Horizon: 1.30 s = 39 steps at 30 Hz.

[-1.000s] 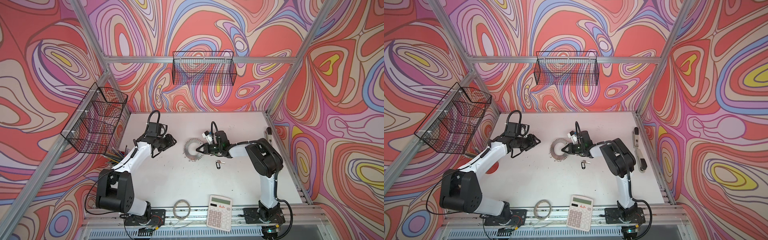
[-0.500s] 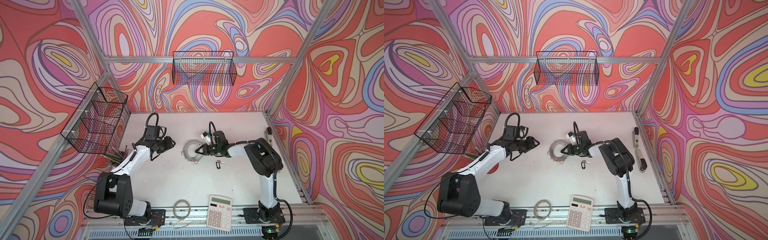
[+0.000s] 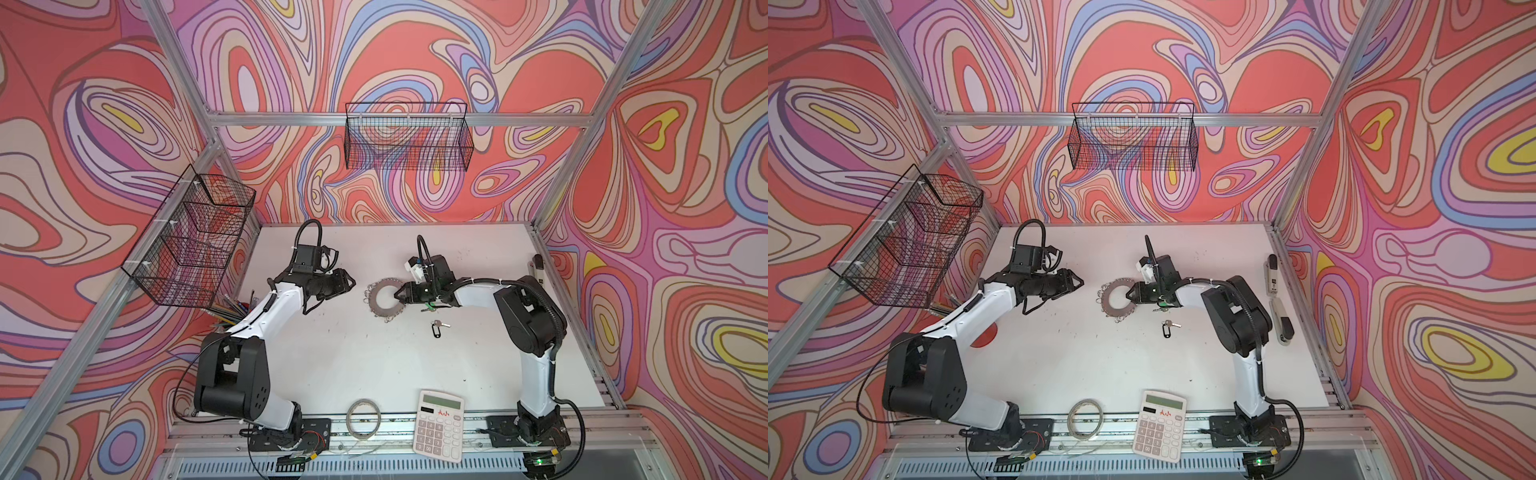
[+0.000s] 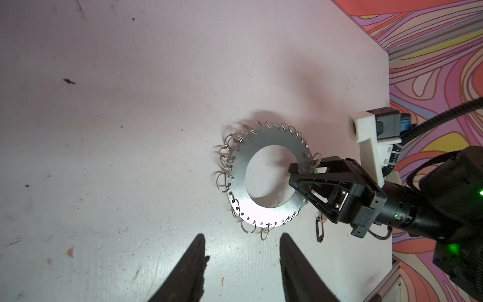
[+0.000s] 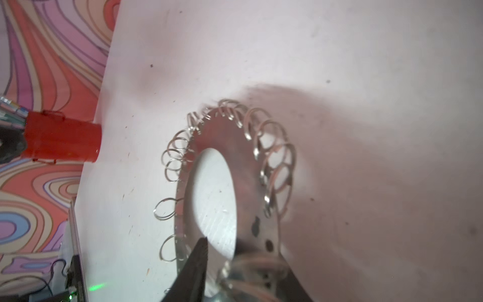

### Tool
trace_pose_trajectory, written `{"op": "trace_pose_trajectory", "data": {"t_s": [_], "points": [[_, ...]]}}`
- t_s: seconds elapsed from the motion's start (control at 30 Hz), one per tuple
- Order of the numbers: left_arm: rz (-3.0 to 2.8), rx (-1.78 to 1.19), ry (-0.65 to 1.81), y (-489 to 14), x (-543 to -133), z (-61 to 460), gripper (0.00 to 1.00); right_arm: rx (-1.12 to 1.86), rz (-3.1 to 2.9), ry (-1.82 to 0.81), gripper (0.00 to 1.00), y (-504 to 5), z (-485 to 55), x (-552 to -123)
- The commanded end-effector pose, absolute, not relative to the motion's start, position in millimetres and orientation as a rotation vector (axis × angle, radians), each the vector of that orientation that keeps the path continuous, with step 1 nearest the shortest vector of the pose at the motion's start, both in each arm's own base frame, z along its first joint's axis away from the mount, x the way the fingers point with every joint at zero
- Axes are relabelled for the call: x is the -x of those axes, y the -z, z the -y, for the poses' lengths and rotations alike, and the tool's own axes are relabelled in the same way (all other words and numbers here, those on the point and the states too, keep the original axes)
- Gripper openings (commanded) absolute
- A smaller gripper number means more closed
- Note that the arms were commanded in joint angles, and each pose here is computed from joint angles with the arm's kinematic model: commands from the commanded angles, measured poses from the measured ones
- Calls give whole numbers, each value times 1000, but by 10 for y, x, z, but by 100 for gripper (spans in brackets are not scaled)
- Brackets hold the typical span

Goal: Attach keys to a key ring
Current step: Place the keyring at the center of the table, then pick up the keyring from the center of the table.

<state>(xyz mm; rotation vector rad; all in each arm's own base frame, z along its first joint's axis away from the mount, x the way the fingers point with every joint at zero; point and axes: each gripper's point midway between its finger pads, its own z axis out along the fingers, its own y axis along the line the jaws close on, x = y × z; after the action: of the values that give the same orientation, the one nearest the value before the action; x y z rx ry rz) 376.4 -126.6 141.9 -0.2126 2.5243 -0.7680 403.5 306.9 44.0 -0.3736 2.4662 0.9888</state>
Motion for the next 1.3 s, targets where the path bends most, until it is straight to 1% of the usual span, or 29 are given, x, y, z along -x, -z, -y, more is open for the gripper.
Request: {"op": "trace_pose_trajectory", "data": {"t_s": [0.0, 0.13, 0.43, 0.47, 0.5, 0.53, 0.57, 0.67, 0.77, 0.83, 0.87, 0.9, 0.97, 1.07, 1.17, 1.23, 1.27], "points": [[-2543, 178, 660, -1442, -3758, 1147, 51, 380, -2403, -790, 52, -724, -2891, -4171], [-2529, 168, 618, -1478, -3782, 1101, 57, 358, -2341, -659, 63, -957, -2722, -4253], [-2490, 154, 510, -1596, -3857, 974, 69, 316, -2265, -510, 74, -1241, -2511, -4345], [-2488, 161, 492, -1595, -3868, 947, 76, 304, -2251, -494, 79, -1287, -2479, -4359], [-2480, 165, 473, -1611, -3889, 923, 81, 291, -2242, -474, 85, -1293, -2440, -4374], [-2472, 172, 455, -1628, -3905, 895, 83, 281, -2208, -465, 89, -1431, -2405, -4380], [-2462, 178, 436, -1637, -3924, 868, 85, 267, -2189, -443, 95, -1497, -2346, -4398], [-2408, 176, 355, -1714, -4011, 756, 88, 217, -2148, -367, 95, -1654, -2110, -4479], [-2330, 165, 223, -1784, -4095, 568, 88, 125, -2094, -214, 96, -1813, -1691, -4563], [-2214, 128, 133, -1849, -4143, 453, 88, 119, -1986, -112, 96, -1966, -1449, -4528], [-2139, 101, 91, -1861, -4148, 403, 100, 135, -1899, -73, 96, -2060, -1354, -4462], [-2064, 66, 46, -1869, -4125, 356, 100, 145, -1800, -38, 98, -2182, -1257, -4380], [-1959, -10, -28, -1843, -4054, 301, 100, 177, -1677, 28, 98, -2253, -1098, -4216], [-1987, 8, -118, -1644, -3980, 146, 100, 86, -1709, 103, 98, -2155, -731, -4176], [-1974, 2, -109, -1458, -3943, 136, 100, -57, -1678, 75, 98, -2024, -371, -4040], [-1961, -11, -130, -1412, -3957, 119, 100, -107, -1665, 65, 98, -1876, -215, -3961], [-1983, -8, -147, -1279, -3913, 86, 100, -111, -1684, 85, 98, -1783, -173, -3947]]}}
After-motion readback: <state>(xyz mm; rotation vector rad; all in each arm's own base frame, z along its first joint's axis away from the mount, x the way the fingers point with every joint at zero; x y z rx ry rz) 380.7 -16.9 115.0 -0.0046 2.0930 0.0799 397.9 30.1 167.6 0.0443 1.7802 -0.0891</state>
